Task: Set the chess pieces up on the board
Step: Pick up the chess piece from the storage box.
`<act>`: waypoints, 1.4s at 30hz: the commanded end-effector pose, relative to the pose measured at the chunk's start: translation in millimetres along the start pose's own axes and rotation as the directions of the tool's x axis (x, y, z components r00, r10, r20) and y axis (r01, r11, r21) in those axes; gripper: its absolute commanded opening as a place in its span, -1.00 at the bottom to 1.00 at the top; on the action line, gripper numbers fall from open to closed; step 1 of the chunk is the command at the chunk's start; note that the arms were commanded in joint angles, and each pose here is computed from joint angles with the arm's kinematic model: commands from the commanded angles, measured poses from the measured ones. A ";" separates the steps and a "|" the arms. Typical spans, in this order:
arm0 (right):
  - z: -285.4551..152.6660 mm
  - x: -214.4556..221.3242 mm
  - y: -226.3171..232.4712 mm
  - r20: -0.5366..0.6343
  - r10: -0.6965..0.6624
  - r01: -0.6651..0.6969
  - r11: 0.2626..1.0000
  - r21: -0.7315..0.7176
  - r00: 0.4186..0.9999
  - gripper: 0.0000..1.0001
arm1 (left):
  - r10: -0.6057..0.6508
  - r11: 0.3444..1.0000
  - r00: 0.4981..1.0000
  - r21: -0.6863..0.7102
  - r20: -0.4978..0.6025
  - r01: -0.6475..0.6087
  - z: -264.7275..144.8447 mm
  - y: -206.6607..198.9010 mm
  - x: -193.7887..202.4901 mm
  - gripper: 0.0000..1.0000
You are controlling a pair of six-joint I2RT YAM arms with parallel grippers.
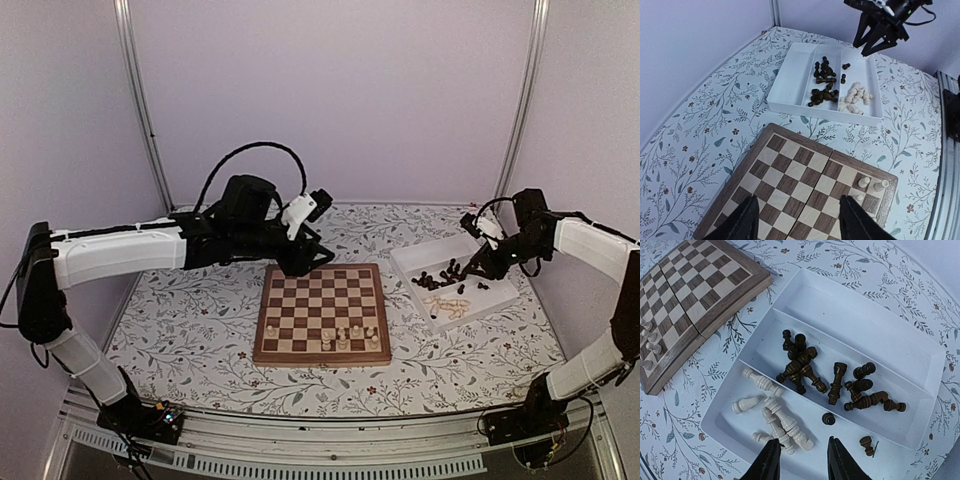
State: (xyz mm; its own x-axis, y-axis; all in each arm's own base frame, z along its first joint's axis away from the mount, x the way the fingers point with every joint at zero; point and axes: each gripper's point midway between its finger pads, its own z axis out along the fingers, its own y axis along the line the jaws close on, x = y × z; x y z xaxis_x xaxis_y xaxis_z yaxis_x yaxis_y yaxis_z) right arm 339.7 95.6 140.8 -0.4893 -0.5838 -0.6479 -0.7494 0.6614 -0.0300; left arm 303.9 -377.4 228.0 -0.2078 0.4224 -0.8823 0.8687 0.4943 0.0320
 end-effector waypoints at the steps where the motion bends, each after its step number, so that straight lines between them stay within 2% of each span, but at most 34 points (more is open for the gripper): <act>1: 24.0 44.7 1.0 -0.155 0.038 -0.042 0.999 -0.025 0.987 -0.32 | 0.026 0.998 1.000 0.054 0.013 -0.026 20.7 -18.6 -13.3 0.14; 4: 36.4 57.7 -0.3 -0.199 0.023 -0.033 0.998 -0.045 0.980 -0.35 | 0.030 0.996 1.000 0.081 0.008 -0.031 31.2 -24.1 -16.6 0.14; 16: 66.6 73.2 3.8 -0.232 -0.078 0.044 0.988 -0.147 0.969 -0.39 | 0.024 0.995 1.000 0.093 0.005 -0.024 41.4 -29.4 -16.4 0.14; 26: 88.3 73.1 0.0 -0.263 -0.120 0.083 0.986 -0.147 0.957 -0.38 | 0.014 0.995 1.000 0.095 0.002 -0.014 46.0 -30.0 -14.6 0.14; 38: 107.1 94.1 13.6 -0.318 -0.167 0.109 0.975 -0.194 0.933 -0.37 | 0.012 0.993 1.000 0.116 0.015 -0.013 54.0 -32.8 -19.1 0.14; 42: 103.8 93.8 17.7 -0.308 -0.172 0.112 0.973 -0.201 0.936 -0.52 | 0.016 0.991 0.999 0.129 0.032 -0.020 57.9 -36.3 -24.7 0.14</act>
State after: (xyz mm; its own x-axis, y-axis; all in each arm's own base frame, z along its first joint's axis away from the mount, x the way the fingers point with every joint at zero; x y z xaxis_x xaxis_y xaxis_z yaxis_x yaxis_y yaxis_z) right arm 342.0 99.5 14.3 -0.4723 -0.7876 -0.3957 -0.8622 0.5062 0.0215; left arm 308.6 -432.4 207.7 -0.2142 0.4405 -0.8718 0.9069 0.4212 -0.0099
